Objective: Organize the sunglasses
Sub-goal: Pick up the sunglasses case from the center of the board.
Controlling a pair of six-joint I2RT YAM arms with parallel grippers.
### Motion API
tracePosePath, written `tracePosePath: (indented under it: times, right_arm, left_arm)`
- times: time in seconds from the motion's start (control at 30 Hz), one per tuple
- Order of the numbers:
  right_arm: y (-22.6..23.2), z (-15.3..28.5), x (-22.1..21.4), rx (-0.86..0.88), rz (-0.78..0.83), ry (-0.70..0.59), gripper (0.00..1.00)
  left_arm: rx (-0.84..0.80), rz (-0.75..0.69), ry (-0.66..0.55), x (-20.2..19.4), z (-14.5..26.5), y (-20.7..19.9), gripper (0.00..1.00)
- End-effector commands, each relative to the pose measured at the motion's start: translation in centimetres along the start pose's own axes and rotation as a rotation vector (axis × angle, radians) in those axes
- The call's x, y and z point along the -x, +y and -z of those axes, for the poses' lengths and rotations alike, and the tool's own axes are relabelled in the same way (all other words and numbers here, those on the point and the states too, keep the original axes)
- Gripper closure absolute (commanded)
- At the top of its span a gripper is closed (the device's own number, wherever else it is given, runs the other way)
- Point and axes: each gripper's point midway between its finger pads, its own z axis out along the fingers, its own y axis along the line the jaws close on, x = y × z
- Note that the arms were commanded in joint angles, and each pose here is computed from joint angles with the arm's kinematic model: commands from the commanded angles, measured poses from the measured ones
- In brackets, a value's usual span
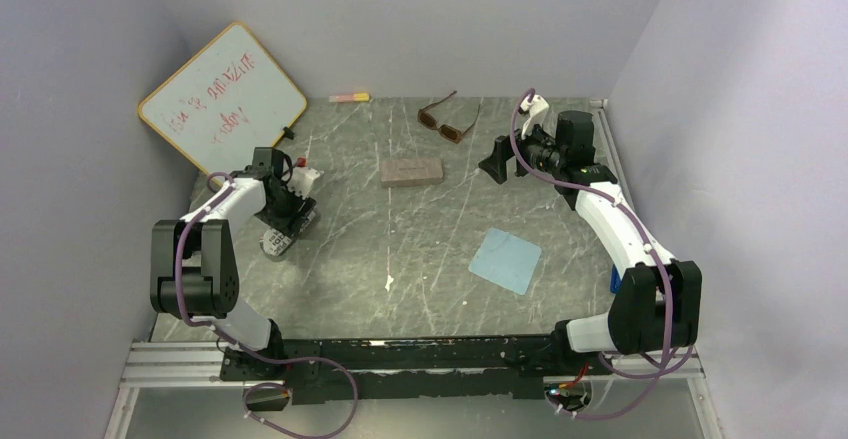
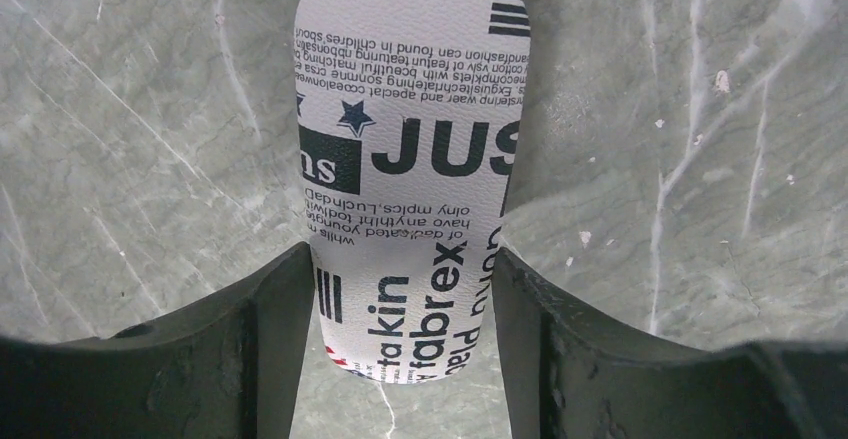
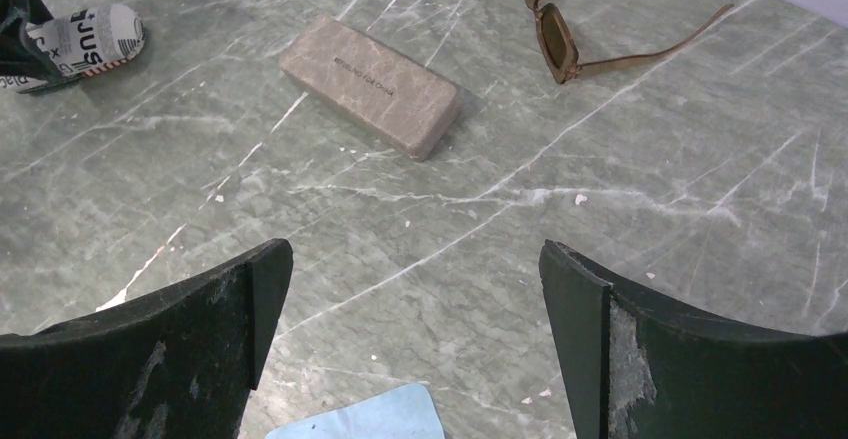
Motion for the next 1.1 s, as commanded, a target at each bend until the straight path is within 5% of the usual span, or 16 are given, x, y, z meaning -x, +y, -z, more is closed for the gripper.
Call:
tracePosePath:
  times: [0.0, 0.27, 0.53, 0.77, 1.07]
  right_arm:
    - [0.2, -0.1, 1.1, 0.02, 0.02, -0.043, 0.01]
    - [2.6, 0.0, 1.4, 0.167, 0.024, -0.058, 0.0]
    - [8.3, 0.4, 2.6, 0.433, 0.082, -0.077, 0.0]
    - [16.6, -1.9, 3.0, 0.665, 0.186, -0.028, 0.0]
    - [19.7, -4.5, 3.9, 0.811, 0.1, -0.035, 0.0]
  left_arm:
    - [-0.046, -0.017, -0.026, 0.7, 0.0, -0.6, 0.44]
    - [-0.248, -0.053, -0.252, 6.8, 4.2, -3.2, 0.56]
    - [-0.547, -0.135, -0.497, 13.2, 9.7, -8.0, 0.57]
    - [-0.732, -0.303, -0.591, 17.2, 14.3, -14.5, 0.57]
    - [-0.879, -0.448, -0.708, 18.8, 19.4, -20.5, 0.56]
